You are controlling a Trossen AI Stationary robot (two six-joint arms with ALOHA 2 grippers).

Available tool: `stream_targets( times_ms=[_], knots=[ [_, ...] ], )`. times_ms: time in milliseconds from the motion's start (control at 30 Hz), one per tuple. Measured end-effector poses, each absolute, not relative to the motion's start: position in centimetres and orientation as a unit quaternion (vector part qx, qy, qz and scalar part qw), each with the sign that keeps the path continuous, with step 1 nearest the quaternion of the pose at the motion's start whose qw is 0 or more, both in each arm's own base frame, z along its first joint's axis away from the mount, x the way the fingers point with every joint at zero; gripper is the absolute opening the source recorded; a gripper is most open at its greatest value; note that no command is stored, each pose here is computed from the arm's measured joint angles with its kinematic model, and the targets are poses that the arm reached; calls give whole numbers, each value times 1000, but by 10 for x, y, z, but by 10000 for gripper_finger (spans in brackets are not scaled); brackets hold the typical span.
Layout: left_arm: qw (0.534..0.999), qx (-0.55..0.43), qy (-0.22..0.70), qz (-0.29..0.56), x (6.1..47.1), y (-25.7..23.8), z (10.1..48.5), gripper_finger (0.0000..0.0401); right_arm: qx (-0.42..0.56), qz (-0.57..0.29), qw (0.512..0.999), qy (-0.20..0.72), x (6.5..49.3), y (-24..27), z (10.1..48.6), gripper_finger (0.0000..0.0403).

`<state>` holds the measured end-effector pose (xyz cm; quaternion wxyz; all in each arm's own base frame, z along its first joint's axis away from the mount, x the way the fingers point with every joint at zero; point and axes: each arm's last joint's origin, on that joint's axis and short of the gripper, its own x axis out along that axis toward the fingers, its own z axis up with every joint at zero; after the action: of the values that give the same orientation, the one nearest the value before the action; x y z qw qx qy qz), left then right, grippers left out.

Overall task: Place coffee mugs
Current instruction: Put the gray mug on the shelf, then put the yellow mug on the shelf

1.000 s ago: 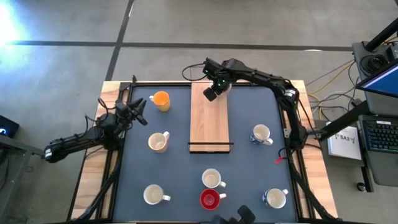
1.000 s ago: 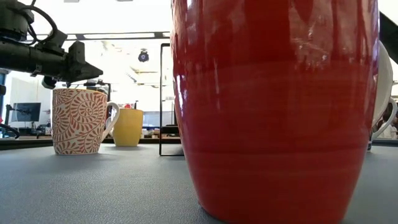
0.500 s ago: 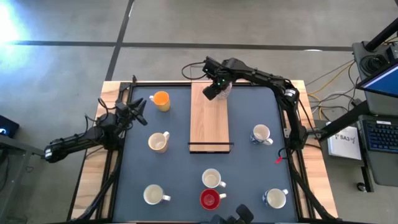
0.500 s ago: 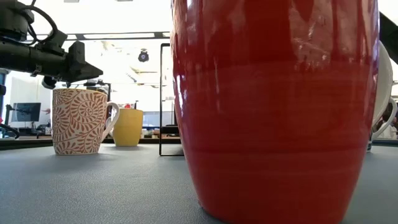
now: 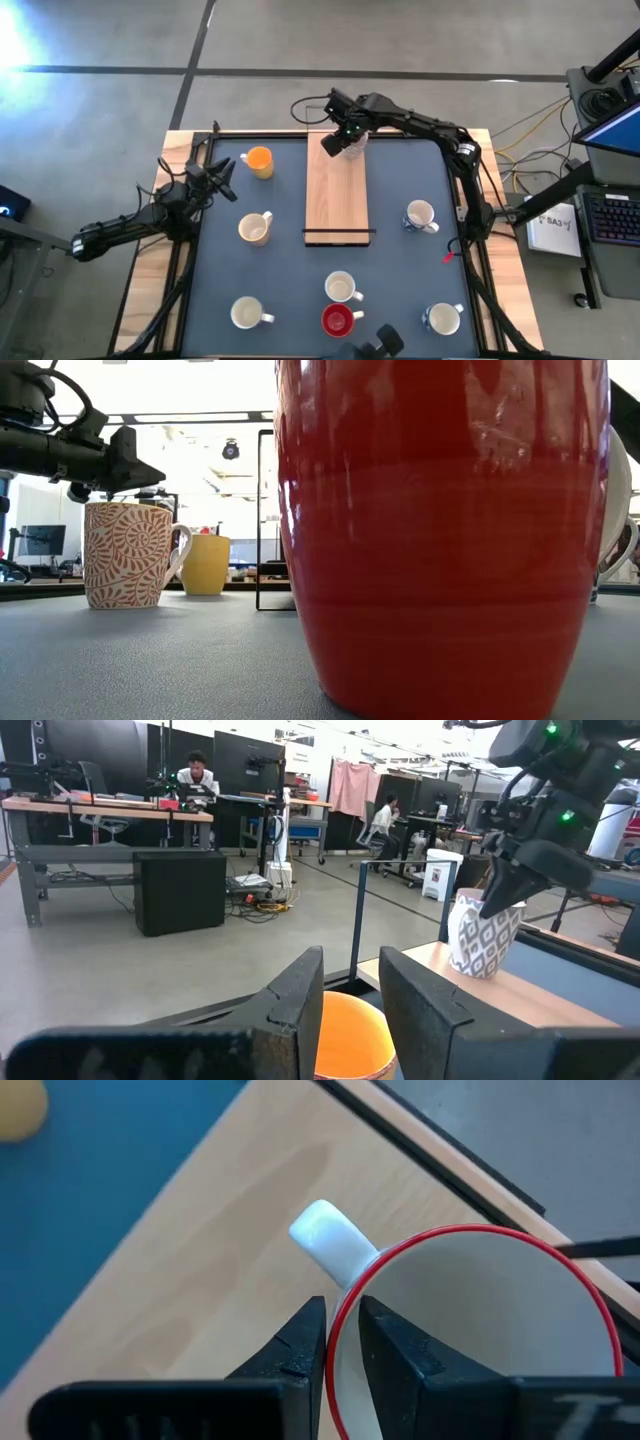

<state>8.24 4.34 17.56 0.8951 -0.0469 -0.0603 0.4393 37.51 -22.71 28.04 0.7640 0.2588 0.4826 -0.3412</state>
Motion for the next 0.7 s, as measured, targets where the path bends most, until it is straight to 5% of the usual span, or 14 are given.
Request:
stream_targets(
  times_ms=[700],
  knots=[
    [895, -47, -60, 439, 82, 43, 176, 84, 260, -348, 779, 453, 359, -223, 315, 54]
  ],
)
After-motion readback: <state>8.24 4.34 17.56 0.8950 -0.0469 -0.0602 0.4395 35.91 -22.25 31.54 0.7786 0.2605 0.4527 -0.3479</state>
